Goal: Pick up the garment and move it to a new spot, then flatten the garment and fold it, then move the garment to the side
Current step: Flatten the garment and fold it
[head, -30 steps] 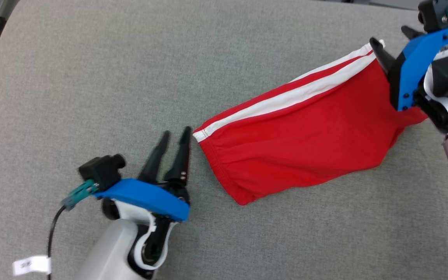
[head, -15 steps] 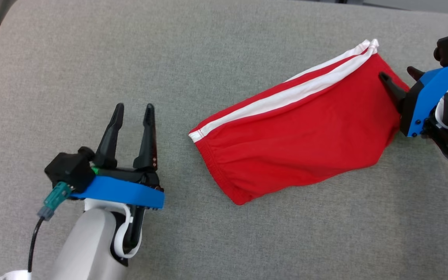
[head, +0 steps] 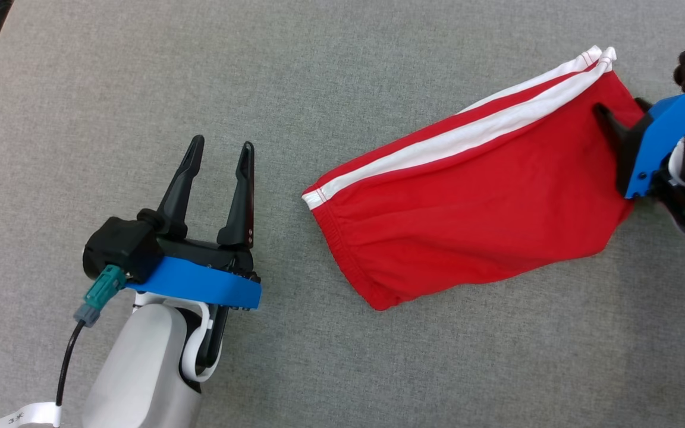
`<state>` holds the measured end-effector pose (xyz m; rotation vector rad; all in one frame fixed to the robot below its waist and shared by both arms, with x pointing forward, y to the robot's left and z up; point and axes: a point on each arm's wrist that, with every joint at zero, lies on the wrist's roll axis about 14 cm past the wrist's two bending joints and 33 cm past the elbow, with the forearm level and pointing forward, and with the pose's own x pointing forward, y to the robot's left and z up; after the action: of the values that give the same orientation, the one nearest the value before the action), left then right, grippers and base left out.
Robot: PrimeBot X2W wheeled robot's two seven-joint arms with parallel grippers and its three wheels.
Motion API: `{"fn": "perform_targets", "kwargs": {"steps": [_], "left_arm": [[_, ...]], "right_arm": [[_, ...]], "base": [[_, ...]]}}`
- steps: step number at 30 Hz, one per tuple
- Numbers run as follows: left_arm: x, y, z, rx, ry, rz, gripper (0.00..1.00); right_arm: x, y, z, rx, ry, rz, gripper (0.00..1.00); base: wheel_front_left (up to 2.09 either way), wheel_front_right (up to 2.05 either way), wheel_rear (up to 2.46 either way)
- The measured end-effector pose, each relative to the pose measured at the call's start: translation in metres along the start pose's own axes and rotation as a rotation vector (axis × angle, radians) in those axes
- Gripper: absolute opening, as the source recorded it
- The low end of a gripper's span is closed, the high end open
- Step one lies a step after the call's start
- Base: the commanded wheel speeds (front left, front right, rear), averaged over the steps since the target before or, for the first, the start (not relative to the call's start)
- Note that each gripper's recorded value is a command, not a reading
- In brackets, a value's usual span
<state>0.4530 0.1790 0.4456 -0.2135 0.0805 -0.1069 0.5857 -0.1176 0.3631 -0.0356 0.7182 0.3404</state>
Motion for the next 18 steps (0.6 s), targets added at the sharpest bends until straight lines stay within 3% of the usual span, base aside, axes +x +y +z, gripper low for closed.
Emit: {"fn": "perform_targets", "kwargs": {"steps": [8,18], "left_arm": [[-0.010,0.001,-0.005,-0.001,0.021,0.006,1.00],[-0.023,-0.011,0.000,0.012,0.023,-0.045,1.00]], "right_arm": [[-0.017,-0.007,0.012,0.051,-0.103,-0.018,0.00],[-0.089,-0.068,0.013,0.090,-0.243,-0.211,0.00]], "base": [[0.00,0.00,0.00],[0.00,0.00,0.00]]}}
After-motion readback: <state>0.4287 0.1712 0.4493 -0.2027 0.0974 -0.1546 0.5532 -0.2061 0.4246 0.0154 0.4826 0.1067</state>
